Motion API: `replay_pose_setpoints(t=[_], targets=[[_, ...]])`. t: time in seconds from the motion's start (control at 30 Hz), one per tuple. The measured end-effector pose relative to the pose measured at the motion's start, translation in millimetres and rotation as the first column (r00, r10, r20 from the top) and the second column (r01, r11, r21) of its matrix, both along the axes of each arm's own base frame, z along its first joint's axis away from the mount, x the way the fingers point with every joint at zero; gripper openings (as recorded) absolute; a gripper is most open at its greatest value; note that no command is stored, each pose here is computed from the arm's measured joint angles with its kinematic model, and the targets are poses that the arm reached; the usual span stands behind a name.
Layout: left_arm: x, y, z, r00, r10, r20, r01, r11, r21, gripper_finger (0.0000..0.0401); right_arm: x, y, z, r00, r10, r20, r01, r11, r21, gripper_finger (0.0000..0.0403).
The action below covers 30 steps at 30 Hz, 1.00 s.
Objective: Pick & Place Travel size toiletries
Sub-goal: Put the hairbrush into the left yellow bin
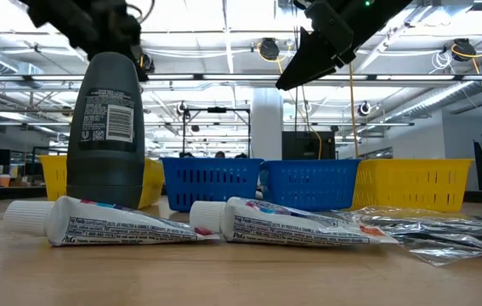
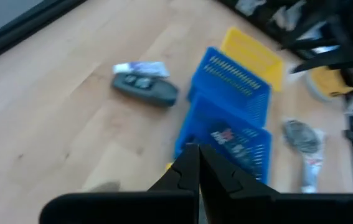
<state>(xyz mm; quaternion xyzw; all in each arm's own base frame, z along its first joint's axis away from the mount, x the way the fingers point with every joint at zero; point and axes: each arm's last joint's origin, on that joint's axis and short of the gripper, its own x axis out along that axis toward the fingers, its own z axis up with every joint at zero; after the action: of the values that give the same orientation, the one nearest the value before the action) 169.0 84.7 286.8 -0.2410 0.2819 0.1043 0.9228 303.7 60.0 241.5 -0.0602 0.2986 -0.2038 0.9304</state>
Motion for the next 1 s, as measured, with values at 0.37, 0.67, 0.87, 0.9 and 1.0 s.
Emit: replay_pose_setpoints(t=[0.37,0.67,0.87,0.9,1.0], targets=[[-15,-31,-4,0.984,0.04,-0.174,-0.038,0.999,0.014,0.0,0,0,0,1.0,-0.001,0.0,0.001,1.0,0.0,0.0167],[-18,-46,-33,0.846,0.041,-0.532,0.008,0.996,0.09,0.0001,1,-3,0,1.0,-0.002,-0.005,0.002,1.0,-0.009,0.0167],[-3,-55,-52,0.764,-0.003,-0.645,0.116,0.984,0.133,0.0029,1,-3,0,1.0,-0.001,-0.006,0.001,1.0,-0.011,0.0167],[0,-55,-55,0.748,0.005,-0.663,0.118,0.983,0.14,0.0041,1,-3,0,1.0,-0.001,-0.005,0.001,1.0,-0.011,0.0167],[8,-54,-64,0.71,0.023,-0.703,0.111,0.983,0.145,0.0083,1,-3,0,1.0,-0.001,-0.005,0.001,1.0,-0.011,0.0167]])
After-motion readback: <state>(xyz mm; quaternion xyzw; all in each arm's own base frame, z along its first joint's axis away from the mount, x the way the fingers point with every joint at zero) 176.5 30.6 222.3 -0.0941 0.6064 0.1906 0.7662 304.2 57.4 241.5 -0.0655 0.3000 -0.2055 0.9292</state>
